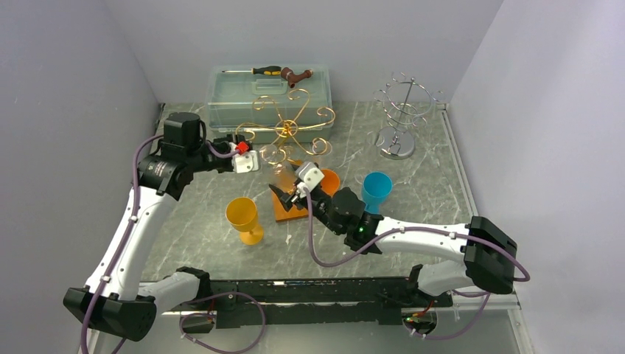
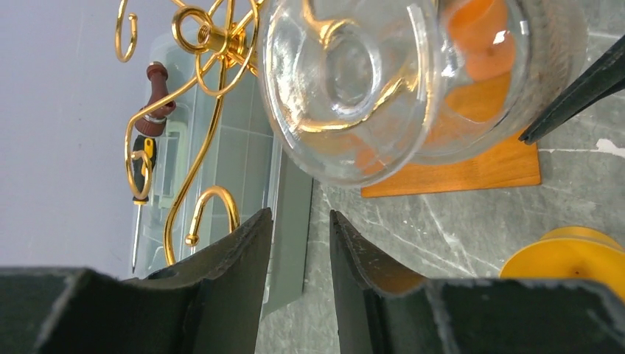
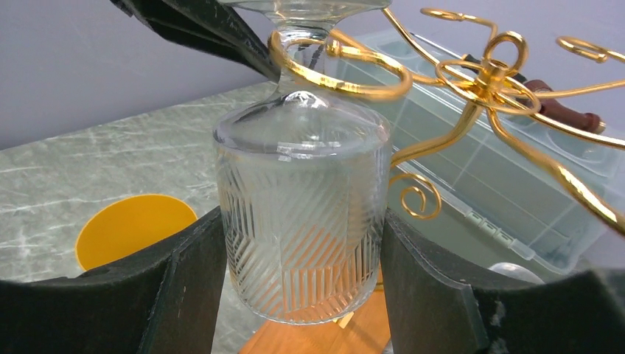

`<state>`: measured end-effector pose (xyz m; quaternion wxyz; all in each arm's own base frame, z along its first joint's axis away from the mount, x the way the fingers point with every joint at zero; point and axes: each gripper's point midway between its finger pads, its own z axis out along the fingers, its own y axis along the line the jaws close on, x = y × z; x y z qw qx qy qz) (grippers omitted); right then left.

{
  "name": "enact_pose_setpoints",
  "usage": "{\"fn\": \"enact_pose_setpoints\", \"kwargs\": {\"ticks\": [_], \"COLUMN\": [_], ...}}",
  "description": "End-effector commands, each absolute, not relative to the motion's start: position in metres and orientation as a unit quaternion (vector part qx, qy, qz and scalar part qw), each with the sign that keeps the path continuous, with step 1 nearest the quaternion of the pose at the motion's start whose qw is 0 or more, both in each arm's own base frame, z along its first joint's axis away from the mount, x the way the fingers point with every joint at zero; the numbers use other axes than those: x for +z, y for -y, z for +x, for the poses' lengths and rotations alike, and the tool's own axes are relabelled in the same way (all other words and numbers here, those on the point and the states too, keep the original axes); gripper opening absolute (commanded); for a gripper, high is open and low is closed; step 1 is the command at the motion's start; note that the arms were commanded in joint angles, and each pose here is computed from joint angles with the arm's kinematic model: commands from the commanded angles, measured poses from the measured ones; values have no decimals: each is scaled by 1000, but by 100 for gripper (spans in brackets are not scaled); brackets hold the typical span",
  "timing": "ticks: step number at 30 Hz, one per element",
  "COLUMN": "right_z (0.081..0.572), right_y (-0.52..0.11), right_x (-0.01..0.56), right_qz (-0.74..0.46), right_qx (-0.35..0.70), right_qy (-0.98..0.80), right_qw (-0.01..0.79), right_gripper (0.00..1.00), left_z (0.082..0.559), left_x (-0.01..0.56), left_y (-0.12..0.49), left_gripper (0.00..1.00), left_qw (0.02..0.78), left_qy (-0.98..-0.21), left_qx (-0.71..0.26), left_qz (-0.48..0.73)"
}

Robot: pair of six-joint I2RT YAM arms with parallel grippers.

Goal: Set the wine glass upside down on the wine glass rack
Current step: Turn the wine glass upside down at the wine rack.

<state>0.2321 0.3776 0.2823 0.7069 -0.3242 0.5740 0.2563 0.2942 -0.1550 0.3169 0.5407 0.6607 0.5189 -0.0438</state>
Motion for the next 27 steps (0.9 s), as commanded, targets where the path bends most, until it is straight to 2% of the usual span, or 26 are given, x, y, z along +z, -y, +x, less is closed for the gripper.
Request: {"fn": "enact_pose_setpoints", "kwargs": {"ticks": [1,5,12,14,16,19,22,24,27], "right_z": [225,228,225,225,225,222,219,216,213], "right_y": [-364,-351,-357,-361,-365,-372,-376,-378,-380], "right_x": [307,305,288,284,280,275,273,274,278], "right_qz": [-290,-245,-238,-244,-251,-266,-276,-284,-290], "right_qx": [256,264,280,281,282,288,295,300,307], "right_qy": [-543,-550,-559,-566,-573,-579,-582,-581,-579], "right_qw": [745,754,743,736,728,715,706,702,697], "right_gripper": [1,1,0,3,12,35,54,60,62], "left_z": [313,314,307,305,305,304,303,303,303], "left_x": [366,368,369,368,368,366,362,359,357], "left_y": [150,149,147,147,147,146,146,145,146], "left_gripper": [41,40,40,41,42,44,44,45,45], "left_qw": [593,595,595,593,592,590,588,585,583], "left_qy": [-509,-522,-529,-530,-533,-536,-535,-538,-539], "left_qx": [1,-2,-6,-9,-11,-13,-12,-14,-15], "left_qz": [624,612,606,606,604,604,606,607,608]}}
